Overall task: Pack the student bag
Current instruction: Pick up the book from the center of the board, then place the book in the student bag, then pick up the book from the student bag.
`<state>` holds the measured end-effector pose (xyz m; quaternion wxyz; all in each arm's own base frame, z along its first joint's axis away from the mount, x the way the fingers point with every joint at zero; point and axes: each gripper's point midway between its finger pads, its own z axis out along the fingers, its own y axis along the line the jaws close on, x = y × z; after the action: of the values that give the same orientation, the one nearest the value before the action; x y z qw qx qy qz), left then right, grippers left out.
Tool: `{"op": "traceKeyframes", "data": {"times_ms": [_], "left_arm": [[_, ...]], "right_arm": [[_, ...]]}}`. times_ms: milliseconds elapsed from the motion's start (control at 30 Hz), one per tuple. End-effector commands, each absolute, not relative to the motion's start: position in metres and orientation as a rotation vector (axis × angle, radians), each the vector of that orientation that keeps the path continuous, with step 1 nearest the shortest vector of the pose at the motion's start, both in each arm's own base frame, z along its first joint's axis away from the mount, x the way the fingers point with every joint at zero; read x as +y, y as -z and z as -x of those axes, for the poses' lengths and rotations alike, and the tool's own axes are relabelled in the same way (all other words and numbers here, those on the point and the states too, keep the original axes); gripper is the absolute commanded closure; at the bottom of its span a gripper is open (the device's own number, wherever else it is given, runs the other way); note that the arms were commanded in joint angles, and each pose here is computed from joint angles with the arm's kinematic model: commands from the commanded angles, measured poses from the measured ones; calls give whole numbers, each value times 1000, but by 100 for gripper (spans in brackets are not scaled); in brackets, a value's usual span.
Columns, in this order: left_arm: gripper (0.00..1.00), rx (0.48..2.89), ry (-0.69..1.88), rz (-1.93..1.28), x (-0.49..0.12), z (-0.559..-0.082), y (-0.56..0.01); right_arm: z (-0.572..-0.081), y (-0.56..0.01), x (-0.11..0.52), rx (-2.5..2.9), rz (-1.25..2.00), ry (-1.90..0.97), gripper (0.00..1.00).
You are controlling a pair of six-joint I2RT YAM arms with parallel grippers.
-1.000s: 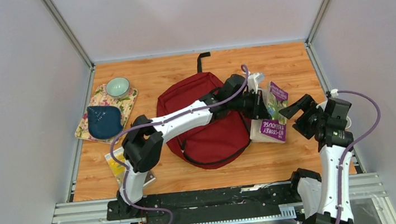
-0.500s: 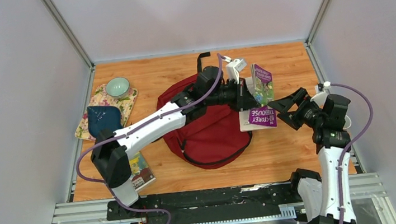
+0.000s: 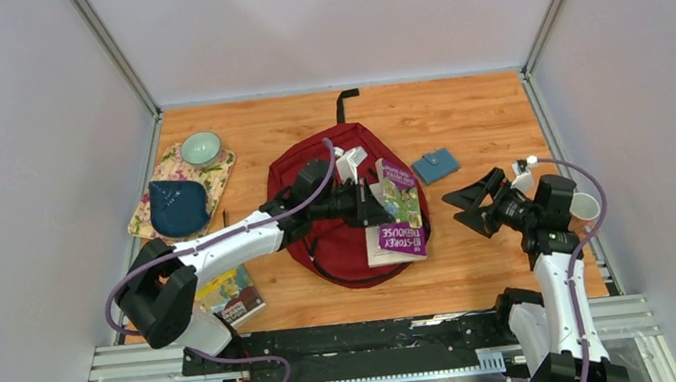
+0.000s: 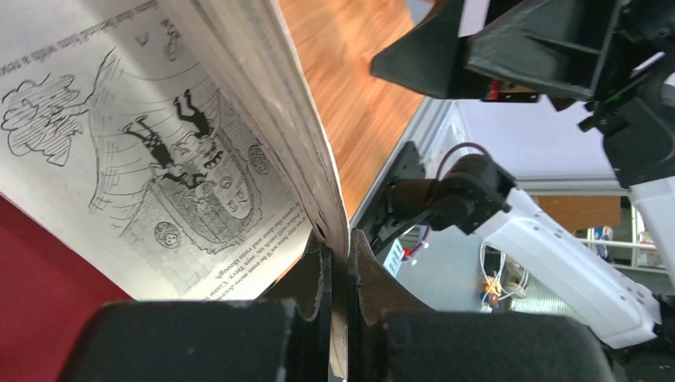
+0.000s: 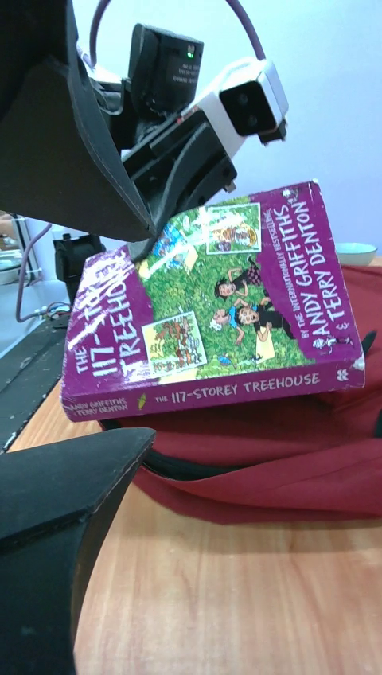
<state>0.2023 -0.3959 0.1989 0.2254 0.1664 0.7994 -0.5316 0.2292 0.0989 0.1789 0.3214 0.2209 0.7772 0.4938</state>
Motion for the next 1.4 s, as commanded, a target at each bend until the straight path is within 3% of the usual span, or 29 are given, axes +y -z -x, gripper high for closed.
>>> {"op": "traceKeyframes", "data": {"times_ms": [0,200,300,367,633,867,900,967,1367], "left_arm": [[100,2049,1596,-470,-399,-199,-228],[100,2164,1561,-402,-389,-201,-190],[89,2230,1521,-367,-382,-202,-173],[76,2263,1462,-362,-377,-205,-162],[54,2408,1183,-335,-345,-207,-122],[50,2478,970,-320,-318,-211,-102],[44,2481,951,-313,-316,-212,-101],[41,2490,924,-306,-312,-212,-95],[40,2590,1000,-337,-324,-200,-65]], "right_arm": [[-223,-167,108,2074,-524,-1339,11],[-217,-141,120,2176,-513,-1353,11],[-216,-125,126,2247,-528,-1323,11],[-216,-116,129,2275,-541,-1322,11],[-209,-103,145,2342,-507,-1350,11],[-198,-102,162,2385,-450,-1377,11],[-198,-104,162,2379,-445,-1376,11],[-196,-103,166,2384,-455,-1384,11],[-192,-86,187,2456,-415,-1387,11]]}}
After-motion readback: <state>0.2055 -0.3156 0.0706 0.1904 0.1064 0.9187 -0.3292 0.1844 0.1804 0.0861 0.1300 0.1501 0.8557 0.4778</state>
